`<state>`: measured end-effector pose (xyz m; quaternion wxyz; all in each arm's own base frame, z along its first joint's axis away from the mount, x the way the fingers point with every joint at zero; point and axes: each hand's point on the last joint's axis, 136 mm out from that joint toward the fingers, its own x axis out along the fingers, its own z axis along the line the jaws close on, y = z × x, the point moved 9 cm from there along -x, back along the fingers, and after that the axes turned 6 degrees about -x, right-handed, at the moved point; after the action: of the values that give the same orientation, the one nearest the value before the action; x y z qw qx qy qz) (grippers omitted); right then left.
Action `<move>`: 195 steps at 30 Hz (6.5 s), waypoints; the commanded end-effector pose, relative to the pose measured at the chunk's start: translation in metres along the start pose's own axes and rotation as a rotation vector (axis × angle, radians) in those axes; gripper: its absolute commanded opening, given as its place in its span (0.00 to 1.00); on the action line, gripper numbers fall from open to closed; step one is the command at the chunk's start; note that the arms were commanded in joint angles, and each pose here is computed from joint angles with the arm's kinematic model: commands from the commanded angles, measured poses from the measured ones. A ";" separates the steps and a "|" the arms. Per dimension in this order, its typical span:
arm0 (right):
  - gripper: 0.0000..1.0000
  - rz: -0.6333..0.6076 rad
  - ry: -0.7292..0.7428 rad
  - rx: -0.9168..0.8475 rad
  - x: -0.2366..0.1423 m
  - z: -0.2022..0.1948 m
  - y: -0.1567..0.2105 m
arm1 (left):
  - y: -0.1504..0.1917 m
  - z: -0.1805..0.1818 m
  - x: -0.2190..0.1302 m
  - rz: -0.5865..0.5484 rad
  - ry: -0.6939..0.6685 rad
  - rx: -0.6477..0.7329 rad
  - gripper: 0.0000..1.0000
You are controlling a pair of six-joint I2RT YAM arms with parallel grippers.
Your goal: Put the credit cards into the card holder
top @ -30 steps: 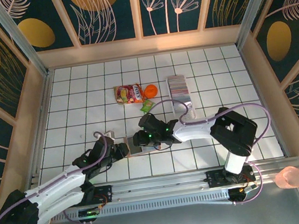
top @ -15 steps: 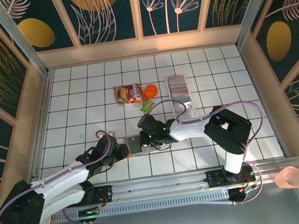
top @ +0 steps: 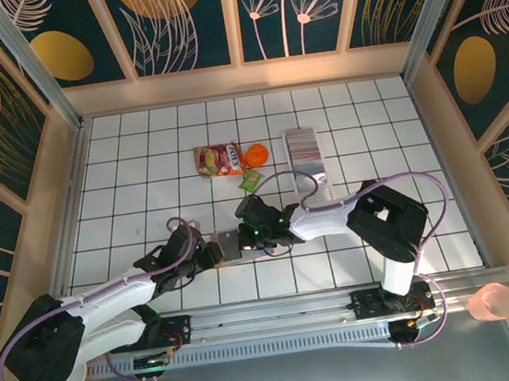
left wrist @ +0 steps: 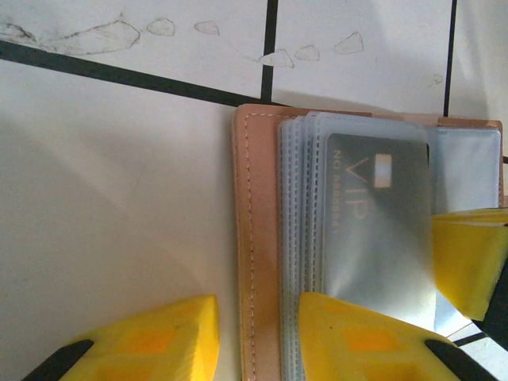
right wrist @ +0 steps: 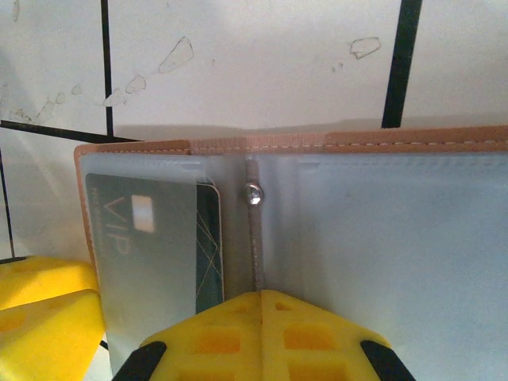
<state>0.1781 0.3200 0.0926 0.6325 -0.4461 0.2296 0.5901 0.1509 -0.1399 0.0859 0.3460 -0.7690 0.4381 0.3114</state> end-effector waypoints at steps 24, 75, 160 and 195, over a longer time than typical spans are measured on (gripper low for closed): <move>0.00 0.039 0.044 0.041 0.009 -0.020 0.013 | -0.005 -0.043 -0.023 -0.020 0.400 -0.049 0.31; 0.39 -0.283 0.284 0.199 -0.122 -0.122 0.019 | -0.008 -0.148 0.038 0.138 0.345 0.141 0.27; 0.00 -0.072 -0.116 0.094 -0.041 -0.051 -0.029 | 0.024 -0.095 0.054 0.116 0.268 0.030 0.00; 0.00 -0.061 0.017 0.082 -0.032 -0.068 -0.025 | 0.021 -0.054 0.029 0.004 0.077 0.088 0.00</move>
<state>0.2132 0.2545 0.1004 0.6814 -0.4062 0.2121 0.5707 0.1592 -0.2159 0.0972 0.3439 -0.7731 0.4755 0.2408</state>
